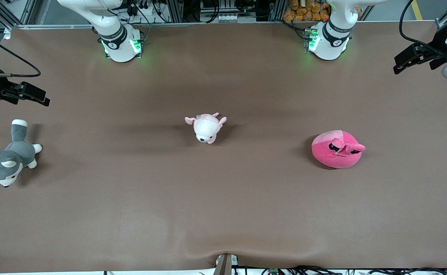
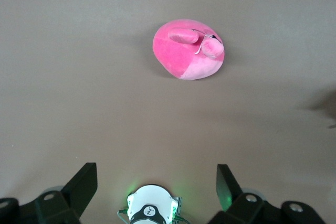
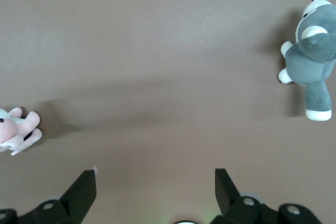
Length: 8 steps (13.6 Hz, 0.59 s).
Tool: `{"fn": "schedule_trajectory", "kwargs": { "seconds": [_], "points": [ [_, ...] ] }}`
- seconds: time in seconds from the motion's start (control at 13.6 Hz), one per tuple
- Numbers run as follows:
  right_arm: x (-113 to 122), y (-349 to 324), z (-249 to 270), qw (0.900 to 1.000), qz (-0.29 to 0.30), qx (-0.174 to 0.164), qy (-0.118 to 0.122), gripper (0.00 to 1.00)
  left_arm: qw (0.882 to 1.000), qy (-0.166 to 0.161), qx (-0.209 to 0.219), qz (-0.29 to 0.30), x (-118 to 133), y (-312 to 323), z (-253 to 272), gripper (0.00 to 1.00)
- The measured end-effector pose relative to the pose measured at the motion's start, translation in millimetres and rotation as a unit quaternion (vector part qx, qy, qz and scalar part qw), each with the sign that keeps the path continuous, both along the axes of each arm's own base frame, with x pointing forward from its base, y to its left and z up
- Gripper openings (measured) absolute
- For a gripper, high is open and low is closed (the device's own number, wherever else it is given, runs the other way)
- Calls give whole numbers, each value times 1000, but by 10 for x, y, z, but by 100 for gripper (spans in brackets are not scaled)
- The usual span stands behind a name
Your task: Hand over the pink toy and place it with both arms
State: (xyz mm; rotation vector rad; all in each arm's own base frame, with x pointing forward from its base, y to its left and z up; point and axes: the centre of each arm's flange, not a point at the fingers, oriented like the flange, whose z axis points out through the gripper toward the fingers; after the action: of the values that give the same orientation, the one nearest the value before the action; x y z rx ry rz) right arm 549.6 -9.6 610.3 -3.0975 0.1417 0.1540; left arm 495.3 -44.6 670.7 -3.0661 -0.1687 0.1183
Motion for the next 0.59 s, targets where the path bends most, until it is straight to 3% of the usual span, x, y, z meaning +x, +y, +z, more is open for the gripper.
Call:
{"fn": "schedule_trajectory", "kwargs": {
  "seconds": [0.59],
  "points": [
    [-1,1,-3,1000,0,0,1,100,1000,10,0,0,11,-2,-20,100]
  ]
}}
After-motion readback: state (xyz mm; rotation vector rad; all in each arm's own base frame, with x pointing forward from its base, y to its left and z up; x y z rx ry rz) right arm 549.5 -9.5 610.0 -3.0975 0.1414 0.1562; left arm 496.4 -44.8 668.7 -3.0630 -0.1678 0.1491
